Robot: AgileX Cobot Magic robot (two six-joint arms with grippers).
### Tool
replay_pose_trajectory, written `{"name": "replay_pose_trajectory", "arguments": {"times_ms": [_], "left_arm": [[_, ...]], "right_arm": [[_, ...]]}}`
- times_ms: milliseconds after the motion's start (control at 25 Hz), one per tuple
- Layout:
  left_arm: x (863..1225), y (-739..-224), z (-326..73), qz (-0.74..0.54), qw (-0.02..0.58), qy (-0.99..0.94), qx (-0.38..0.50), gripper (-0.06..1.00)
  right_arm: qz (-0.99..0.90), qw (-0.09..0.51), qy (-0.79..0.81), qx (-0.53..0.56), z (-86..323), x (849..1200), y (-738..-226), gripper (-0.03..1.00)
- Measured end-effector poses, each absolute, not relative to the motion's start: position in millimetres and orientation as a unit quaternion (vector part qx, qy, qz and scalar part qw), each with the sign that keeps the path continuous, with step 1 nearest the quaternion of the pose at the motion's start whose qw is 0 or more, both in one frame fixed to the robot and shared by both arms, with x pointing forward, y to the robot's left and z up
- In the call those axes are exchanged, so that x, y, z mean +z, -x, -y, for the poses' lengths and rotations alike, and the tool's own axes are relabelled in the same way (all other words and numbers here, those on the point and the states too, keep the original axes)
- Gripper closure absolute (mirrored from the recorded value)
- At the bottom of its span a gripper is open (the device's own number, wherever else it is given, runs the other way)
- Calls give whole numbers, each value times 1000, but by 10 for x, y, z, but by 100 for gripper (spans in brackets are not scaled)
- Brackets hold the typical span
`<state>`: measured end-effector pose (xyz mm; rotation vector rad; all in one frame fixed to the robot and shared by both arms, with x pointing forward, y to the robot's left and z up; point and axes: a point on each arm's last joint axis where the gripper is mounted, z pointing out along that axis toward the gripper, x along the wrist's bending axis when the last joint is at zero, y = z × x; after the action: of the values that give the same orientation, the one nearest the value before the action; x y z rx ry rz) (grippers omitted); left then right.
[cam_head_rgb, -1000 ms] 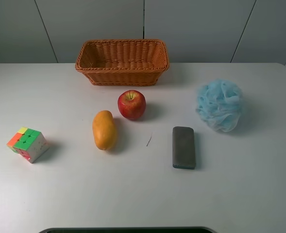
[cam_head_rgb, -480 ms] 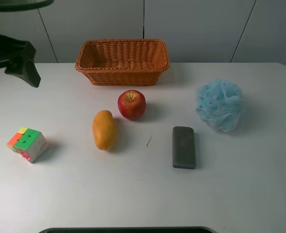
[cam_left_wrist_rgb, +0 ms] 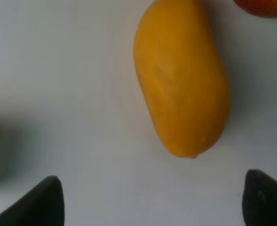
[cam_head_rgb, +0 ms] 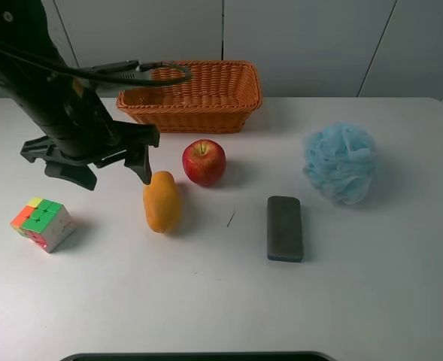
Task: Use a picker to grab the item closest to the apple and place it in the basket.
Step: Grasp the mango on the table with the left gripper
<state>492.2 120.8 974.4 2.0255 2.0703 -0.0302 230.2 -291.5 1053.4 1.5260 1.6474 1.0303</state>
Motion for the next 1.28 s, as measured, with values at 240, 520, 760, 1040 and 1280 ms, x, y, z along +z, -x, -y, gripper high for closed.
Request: {"name": "replay_pose_trajectory", "arguments": {"times_ms": [240,520,760,1040,1280], "left_arm": [[9461,-5023,-1113,-723,112,-682,-26,22],[9300,-5219,-975,-724,99,-681,-30,22],[9105,-5263,-925,-732,75,-675,-43,22],[8930,-5323,-862,-735,74,-673,-44,22],[8792,-5384,-831,-734,75,-674,-38,22]], "right_arm": [[-630,329,-583,394,2915,10534,-2302,27],[-630,329,-583,394,2915,10534,-2302,27],[-630,329,-583,394,2915,10534,-2302,27],[-630,329,-583,394,2915,10534,-2302,27],[-630,329,-583,394,2915,10534,-2302,27]]}}
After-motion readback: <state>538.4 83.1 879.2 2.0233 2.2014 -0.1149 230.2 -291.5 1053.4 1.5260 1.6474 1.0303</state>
